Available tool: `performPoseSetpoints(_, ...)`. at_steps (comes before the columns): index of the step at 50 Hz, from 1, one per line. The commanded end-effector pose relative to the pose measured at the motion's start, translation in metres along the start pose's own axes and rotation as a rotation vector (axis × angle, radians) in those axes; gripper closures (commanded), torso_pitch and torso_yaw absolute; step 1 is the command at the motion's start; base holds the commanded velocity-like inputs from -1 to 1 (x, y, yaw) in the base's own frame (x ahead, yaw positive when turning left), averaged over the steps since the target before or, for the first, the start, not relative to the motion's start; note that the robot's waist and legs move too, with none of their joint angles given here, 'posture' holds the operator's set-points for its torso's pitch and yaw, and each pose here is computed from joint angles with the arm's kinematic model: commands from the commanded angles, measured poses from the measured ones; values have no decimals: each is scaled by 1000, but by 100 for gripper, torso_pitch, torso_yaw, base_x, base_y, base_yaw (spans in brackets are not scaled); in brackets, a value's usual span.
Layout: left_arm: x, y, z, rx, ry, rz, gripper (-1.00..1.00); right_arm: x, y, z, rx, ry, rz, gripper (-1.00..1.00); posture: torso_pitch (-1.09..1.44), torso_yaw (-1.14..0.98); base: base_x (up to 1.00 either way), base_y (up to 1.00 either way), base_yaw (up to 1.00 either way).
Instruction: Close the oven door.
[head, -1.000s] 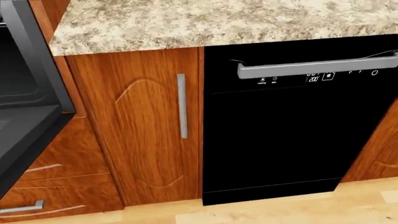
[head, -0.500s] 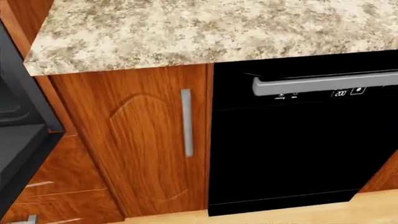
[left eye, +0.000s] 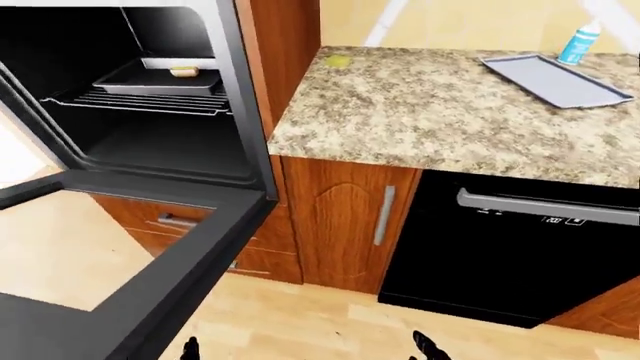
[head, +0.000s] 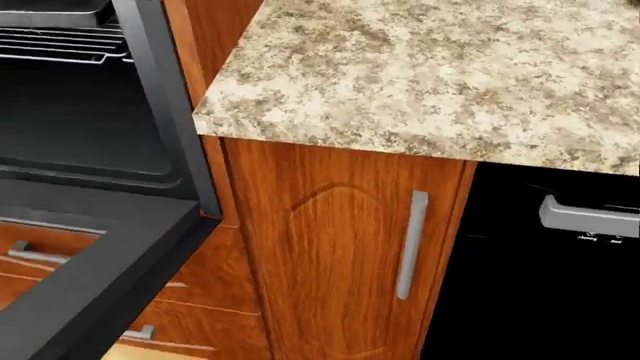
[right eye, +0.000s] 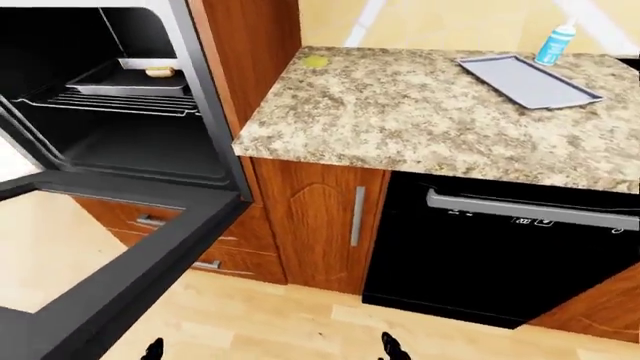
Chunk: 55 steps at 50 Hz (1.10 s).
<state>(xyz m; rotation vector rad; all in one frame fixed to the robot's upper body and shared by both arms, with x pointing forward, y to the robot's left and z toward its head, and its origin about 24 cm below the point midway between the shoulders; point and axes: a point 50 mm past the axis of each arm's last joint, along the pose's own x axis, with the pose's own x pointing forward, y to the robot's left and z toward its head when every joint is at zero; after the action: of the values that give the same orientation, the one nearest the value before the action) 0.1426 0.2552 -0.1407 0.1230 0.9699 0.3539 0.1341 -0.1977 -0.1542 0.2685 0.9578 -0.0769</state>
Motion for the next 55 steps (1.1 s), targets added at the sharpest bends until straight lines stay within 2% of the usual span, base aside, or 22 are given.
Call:
performPoseSetpoints(1, 2, -4, 15, 2, -63, -13, -100, -1, -8, 10, -9, -42, -24, -100, 0, 0, 0, 0, 100)
performPoseSetpoints(14, 2, -3, 15, -2, -64, -12, -100, -1, -8, 10, -4, -46, -25, -100, 0, 0, 0, 0, 100)
performPoseSetpoints(34, 2, -3, 16, -5, -62, -10, -100, 0, -8, 9, 32, -31, -7, -100, 0, 0, 0, 0, 0)
performPoseSetpoints(55, 2, -3, 15, -4, -62, -9, -100, 0, -7, 9, 26, -33, -6, -100, 0, 0, 18, 0, 0)
